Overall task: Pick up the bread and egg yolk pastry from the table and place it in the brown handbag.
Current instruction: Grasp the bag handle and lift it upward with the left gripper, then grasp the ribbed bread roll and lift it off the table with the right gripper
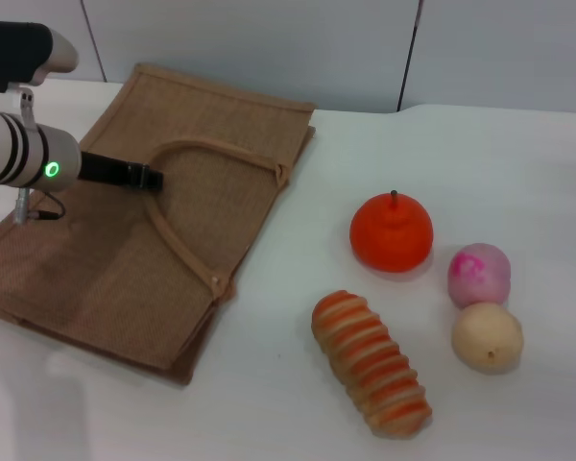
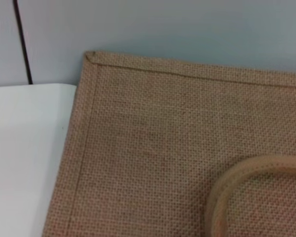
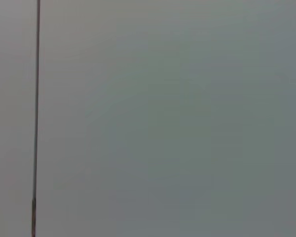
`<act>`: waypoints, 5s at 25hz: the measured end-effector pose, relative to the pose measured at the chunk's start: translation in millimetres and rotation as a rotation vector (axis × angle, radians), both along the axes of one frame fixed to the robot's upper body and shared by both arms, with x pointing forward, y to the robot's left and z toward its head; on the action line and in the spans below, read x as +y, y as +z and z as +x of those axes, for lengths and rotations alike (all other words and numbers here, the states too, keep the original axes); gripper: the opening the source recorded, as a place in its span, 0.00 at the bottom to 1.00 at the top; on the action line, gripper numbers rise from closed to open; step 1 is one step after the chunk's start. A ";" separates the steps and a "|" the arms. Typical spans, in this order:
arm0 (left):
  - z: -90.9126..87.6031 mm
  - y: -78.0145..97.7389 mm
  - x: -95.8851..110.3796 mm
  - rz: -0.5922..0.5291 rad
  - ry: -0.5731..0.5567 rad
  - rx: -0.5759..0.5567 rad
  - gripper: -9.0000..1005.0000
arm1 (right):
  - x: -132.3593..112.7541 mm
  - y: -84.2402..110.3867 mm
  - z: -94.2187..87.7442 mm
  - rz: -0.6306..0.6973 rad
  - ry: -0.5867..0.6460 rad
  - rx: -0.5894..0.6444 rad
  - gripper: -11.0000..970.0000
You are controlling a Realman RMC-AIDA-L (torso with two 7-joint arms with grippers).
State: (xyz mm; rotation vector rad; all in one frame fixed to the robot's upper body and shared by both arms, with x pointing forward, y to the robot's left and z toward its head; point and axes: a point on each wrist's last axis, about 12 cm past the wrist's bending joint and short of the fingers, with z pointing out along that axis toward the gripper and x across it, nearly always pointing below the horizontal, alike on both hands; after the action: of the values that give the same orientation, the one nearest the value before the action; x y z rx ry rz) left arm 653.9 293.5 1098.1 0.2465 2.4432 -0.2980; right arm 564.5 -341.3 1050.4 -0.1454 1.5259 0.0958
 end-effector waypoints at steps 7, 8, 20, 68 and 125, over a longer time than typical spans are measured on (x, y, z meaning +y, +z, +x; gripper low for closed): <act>0.1 1.2 0.3 0.001 -0.003 -0.001 0.45 | -0.6 -0.4 -0.6 0.000 -0.001 0.001 0.91; 0.4 1.9 0.6 0.001 -0.002 -0.003 0.35 | -0.6 -0.4 -0.7 0.000 -0.001 0.001 0.91; 0.1 3.3 -2.0 -0.083 -0.011 -0.098 0.14 | -0.4 -0.5 -0.7 0.001 0.000 0.002 0.91; -91.8 29.2 36.2 -0.714 -0.227 -0.845 0.13 | 159.6 41.2 -7.2 -0.313 1.198 0.749 0.91; -93.6 27.2 42.1 -0.705 -0.193 -0.849 0.13 | 188.9 55.7 -12.1 -0.475 0.899 0.925 0.86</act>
State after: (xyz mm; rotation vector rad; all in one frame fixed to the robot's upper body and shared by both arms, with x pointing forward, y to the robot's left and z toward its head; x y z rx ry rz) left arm 560.3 335.7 1125.3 0.2281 1.3765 -0.9006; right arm 552.4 -152.4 1106.1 -1.3113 2.2646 0.5739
